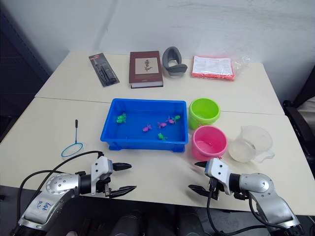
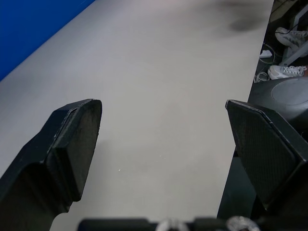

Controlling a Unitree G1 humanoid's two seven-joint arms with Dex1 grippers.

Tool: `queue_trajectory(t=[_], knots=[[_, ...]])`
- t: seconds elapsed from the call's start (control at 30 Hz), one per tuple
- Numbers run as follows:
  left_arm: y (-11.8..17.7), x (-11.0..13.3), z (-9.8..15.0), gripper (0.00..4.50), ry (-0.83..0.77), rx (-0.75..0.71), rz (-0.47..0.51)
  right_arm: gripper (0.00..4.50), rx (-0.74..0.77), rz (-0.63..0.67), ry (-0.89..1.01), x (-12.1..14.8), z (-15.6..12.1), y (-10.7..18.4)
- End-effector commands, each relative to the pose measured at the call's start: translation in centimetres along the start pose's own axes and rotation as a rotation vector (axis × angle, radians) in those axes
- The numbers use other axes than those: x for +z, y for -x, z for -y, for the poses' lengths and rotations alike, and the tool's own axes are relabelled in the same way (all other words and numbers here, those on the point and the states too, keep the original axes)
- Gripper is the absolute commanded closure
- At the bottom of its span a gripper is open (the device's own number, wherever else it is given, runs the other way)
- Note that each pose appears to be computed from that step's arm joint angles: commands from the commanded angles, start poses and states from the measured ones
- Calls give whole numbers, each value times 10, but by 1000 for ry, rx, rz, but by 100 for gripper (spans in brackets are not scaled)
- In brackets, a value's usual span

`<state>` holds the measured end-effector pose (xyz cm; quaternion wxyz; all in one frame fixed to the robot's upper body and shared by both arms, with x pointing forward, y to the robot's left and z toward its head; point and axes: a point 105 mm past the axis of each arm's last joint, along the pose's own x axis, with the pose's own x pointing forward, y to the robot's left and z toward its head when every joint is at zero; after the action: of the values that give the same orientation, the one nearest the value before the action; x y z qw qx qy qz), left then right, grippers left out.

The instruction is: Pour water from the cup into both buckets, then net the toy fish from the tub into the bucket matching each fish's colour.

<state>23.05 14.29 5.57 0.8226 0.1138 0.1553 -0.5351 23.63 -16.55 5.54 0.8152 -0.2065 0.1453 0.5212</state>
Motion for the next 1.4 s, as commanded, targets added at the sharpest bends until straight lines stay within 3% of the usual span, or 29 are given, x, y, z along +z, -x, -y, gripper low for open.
queue_trajectory(t=[0.03, 0.53, 0.7, 0.93, 1.07, 1.3, 1.4], knots=[[-3, 8, 1, 5, -33, -20, 20, 0, -13, 17, 11, 3, 2, -1], [-19, 19, -4, 5, -10, -29, 48, 0, -109, 51, -8, 0, 2, 3], [-17, 34, 7, 5, 55, -149, 105, 0, -122, 64, -58, 12, -7, 13], [-3, 86, 11, 5, 72, -357, 200, 0, -344, 141, -240, 28, -3, 55], [8, 122, 0, 5, -2, -415, 247, 0, -456, 110, -297, 21, -7, 81], [26, 160, -3, 5, -118, -561, 264, 0, -648, 126, -347, 16, -5, 105], [27, 187, -13, 5, -157, -555, 331, 0, -780, 156, -408, 10, 2, 123]])
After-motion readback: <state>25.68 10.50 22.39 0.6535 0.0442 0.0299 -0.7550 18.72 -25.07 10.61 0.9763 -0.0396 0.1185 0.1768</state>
